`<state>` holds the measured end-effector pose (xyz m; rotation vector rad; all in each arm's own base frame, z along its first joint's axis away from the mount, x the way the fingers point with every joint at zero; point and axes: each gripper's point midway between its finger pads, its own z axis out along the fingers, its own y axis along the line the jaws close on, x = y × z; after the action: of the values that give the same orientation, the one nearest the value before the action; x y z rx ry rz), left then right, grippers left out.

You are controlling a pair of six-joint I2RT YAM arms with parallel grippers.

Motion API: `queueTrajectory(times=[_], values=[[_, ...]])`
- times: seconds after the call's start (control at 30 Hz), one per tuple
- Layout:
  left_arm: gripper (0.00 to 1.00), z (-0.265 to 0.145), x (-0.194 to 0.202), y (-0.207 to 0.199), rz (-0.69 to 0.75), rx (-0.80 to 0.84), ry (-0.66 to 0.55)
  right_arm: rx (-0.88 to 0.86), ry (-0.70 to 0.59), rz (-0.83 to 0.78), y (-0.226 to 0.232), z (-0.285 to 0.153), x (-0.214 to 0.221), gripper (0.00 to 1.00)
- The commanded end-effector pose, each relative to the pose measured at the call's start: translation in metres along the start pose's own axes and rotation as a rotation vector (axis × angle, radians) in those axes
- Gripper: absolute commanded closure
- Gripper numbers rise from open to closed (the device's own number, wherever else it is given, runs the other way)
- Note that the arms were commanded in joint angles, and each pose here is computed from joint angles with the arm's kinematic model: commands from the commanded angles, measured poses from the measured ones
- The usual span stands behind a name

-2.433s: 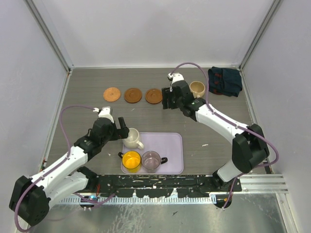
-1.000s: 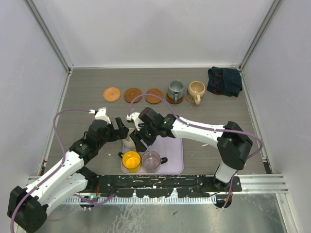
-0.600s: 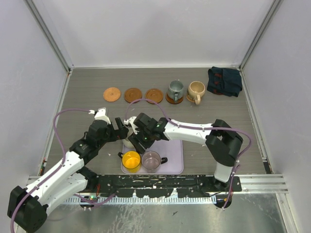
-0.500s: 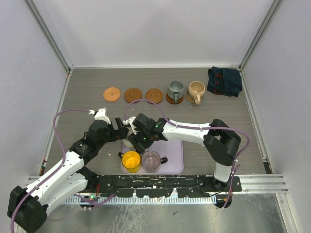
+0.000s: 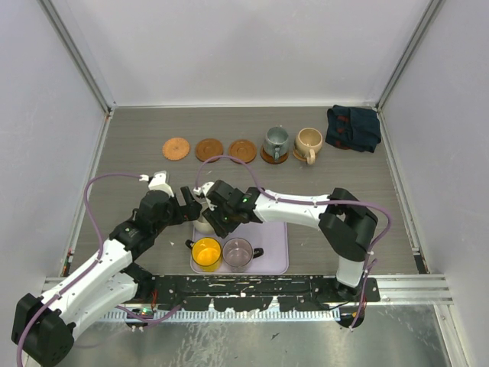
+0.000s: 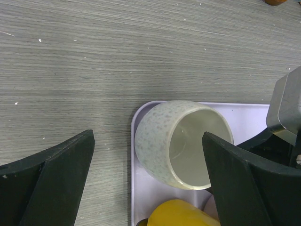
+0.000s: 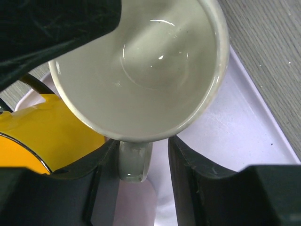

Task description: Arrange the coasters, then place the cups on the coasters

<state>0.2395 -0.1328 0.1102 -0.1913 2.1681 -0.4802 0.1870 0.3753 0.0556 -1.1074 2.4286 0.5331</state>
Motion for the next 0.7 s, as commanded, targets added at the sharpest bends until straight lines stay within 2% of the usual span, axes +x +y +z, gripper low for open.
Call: queueTrajectory(times=[0.0, 0.07, 0.17, 0.2, 0.4, 0.67], values=[[0.01, 0.000, -0.009, -0.004, -0.004, 0.010, -0.039, 0.004, -0.093, 0.005, 0.006, -0.005, -0.029, 0.55], [0.01, 0.000, -0.008, -0.003, -0.002, 0.009, -0.036, -0.001, -0.089, 0.005, 0.007, -0.004, -0.028, 0.63], [0.01, 0.000, -0.007, -0.003, -0.001, 0.008, -0.035, -0.015, -0.083, -0.001, 0.010, -0.003, -0.027, 0.92], [0.01, 0.000, -0.007, -0.003, -0.002, 0.008, -0.035, -0.016, -0.082, -0.001, 0.010, -0.003, -0.027, 0.98], [0.01, 0.000, -0.007, -0.003, -0.003, 0.008, -0.036, 0.007, -0.094, -0.013, 0.008, -0.008, -0.030, 0.99], [0.01, -0.002, -0.019, -0.006, -0.012, 0.017, -0.087, 0.166, -0.257, 0.025, -0.013, -0.042, -0.064, 0.99]])
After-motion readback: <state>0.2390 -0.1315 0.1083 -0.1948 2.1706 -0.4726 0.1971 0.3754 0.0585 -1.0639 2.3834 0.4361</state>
